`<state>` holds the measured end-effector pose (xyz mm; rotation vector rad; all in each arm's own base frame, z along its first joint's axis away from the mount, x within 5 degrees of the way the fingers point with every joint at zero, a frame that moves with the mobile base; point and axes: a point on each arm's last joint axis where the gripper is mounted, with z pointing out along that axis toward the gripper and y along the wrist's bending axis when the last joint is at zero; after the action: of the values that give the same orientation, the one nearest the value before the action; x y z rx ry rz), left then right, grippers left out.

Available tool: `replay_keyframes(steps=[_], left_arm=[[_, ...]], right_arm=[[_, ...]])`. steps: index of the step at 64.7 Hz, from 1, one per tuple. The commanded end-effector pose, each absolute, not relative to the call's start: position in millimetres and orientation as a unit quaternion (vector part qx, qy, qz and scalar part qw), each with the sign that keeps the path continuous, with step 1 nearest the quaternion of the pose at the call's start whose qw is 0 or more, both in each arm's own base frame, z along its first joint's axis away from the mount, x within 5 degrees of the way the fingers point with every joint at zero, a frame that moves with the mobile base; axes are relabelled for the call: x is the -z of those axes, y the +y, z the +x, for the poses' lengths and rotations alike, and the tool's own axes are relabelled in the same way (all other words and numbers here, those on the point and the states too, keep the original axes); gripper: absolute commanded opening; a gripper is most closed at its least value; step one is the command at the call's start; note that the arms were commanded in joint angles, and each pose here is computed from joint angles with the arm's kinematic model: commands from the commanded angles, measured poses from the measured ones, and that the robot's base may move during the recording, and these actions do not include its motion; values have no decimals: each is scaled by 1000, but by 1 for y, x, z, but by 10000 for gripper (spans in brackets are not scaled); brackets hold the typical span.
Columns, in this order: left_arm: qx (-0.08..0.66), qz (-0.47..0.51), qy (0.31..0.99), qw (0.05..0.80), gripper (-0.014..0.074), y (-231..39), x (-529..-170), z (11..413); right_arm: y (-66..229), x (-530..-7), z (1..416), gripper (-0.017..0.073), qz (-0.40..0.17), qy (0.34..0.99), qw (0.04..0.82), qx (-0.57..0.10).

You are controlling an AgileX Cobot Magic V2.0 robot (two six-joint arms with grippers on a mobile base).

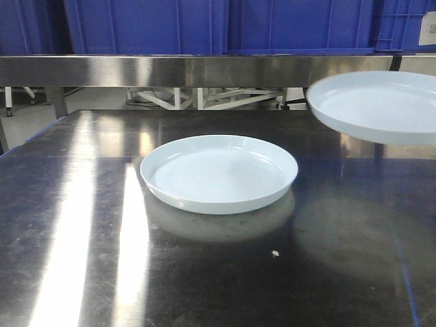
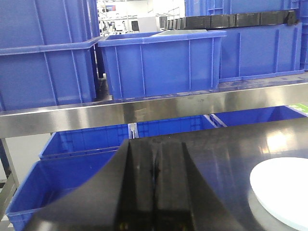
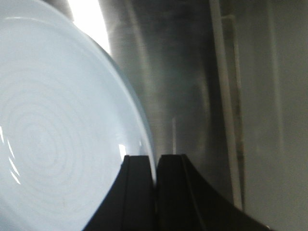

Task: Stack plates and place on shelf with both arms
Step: 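Lift the held plate and lower it onto the centered plate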

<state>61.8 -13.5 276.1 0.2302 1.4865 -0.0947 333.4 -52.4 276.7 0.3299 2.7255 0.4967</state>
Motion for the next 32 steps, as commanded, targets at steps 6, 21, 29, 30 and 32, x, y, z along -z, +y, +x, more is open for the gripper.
replay_keyframes(steps=[6, 21, 29, 30, 32], left_arm=[[44, 94, 637, 764, 82, -12, -293, 60], [44, 94, 637, 764, 82, -12, -293, 60], [44, 94, 637, 764, 82, -12, -293, 60], [44, 94, 637, 764, 82, -12, -293, 60], [44, 94, 637, 764, 82, -12, -293, 60]], right_arm=[[4, -302, 338, 56, 48, 951, 219, -214], [74, -291, 352, 56, 3, 938, 239, -250], [98, -276, 357, 56, -13, 939, 230, -257], [102, -273, 358, 56, -16, 939, 226, -257], [106, -270, 359, 56, -19, 940, 223, -257]])
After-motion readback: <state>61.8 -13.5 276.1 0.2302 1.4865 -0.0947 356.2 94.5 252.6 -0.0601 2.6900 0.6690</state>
